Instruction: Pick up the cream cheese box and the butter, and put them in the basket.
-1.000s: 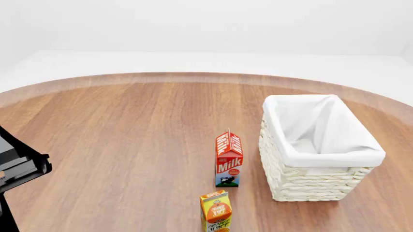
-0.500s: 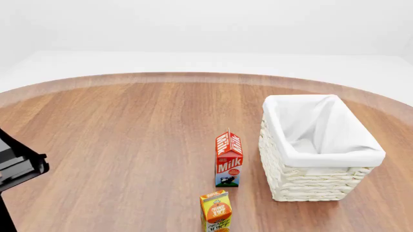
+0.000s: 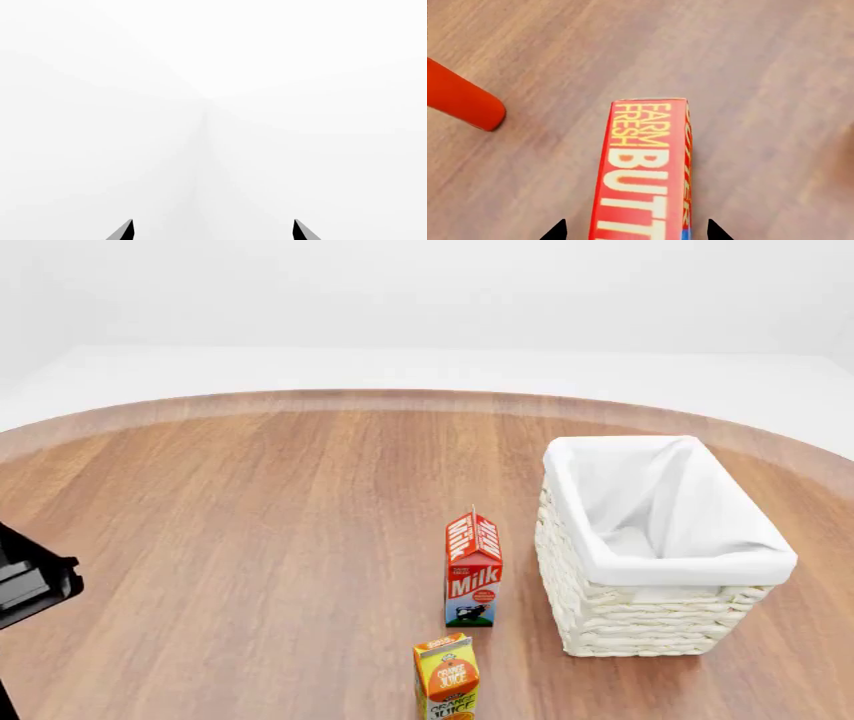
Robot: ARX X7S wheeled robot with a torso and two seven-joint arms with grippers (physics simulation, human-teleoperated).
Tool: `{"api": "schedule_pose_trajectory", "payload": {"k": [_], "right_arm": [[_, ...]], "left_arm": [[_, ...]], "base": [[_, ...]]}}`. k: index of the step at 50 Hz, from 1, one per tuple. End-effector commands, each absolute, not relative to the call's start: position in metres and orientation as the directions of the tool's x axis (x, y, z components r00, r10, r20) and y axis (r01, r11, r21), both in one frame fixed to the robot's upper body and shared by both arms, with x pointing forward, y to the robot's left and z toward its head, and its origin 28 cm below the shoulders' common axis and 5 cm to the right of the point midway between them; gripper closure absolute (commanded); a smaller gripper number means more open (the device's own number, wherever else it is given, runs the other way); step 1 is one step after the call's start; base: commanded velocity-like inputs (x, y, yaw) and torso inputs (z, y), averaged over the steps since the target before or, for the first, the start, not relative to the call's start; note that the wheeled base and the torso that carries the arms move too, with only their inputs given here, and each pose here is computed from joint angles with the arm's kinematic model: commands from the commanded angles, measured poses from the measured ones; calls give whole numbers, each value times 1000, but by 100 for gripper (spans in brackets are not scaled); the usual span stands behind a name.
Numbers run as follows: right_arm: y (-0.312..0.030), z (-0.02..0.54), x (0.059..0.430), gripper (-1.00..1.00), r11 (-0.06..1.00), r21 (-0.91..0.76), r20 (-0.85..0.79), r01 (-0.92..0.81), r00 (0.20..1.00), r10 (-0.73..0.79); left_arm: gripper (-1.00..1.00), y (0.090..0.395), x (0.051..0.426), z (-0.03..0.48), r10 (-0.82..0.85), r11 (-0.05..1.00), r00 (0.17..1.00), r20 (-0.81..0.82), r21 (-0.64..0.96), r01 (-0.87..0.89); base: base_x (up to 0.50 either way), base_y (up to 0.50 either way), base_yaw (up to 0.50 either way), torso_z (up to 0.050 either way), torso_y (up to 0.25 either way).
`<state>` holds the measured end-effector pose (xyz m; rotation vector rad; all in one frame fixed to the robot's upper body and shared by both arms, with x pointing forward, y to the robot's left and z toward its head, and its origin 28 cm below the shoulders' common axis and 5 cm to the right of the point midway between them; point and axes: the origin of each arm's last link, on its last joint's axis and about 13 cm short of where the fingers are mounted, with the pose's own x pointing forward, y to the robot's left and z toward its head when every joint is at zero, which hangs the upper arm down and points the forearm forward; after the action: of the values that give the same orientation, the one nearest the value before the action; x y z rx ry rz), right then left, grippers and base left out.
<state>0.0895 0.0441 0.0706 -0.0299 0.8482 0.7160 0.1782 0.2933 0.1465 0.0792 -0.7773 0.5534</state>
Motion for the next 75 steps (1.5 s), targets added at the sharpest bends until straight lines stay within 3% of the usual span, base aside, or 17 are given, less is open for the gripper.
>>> {"api": "schedule_pose_trajectory", "payload": {"k": [1, 24, 25, 45, 50, 53, 59, 68, 75], "right_arm": [[48, 68, 97, -100, 765, 298, -690, -571, 426, 586], [51, 58, 97, -100, 750, 300, -714, -589, 383, 587], [51, 58, 98, 100, 747, 298, -708, -594, 387, 591], [51, 55, 97, 100, 751, 241, -697, -614, 429, 574], [49, 65, 104, 100, 774, 189, -636, -605, 525, 565], [48, 94, 109, 100, 783, 131, -503, -609, 640, 581], [43, 146, 108, 100, 802, 102, -288, -589, 754, 590], [35, 182, 106, 100, 819, 80, -122, -568, 810, 574], [29, 197, 107, 100, 829, 85, -83, -552, 825, 558]], "left_arm": [[-100, 297, 177, 147, 450, 849, 565, 691, -134, -512], [-100, 301, 176, 147, 467, 837, 553, 690, -144, -528], [-100, 301, 176, 148, 469, 836, 551, 690, -145, -529], [-100, 302, 175, 148, 469, 835, 550, 691, -146, -530], [-100, 302, 175, 149, 471, 834, 548, 691, -148, -531], [-100, 302, 175, 149, 472, 834, 548, 691, -148, -532], [-100, 302, 175, 149, 472, 834, 547, 691, -149, -531], [-100, 302, 175, 148, 472, 834, 548, 690, -149, -531], [-100, 303, 175, 148, 474, 833, 547, 691, -150, -532]], "base": [[0, 0, 0, 0, 0], [0, 0, 0, 0, 0], [0, 0, 0, 0, 0], [0, 1, 1, 0, 0], [2, 1, 1, 0, 0], [0, 0, 0, 0, 0], [0, 0, 0, 0, 0], [0, 0, 0, 0, 1], [0, 0, 0, 0, 1]]}}
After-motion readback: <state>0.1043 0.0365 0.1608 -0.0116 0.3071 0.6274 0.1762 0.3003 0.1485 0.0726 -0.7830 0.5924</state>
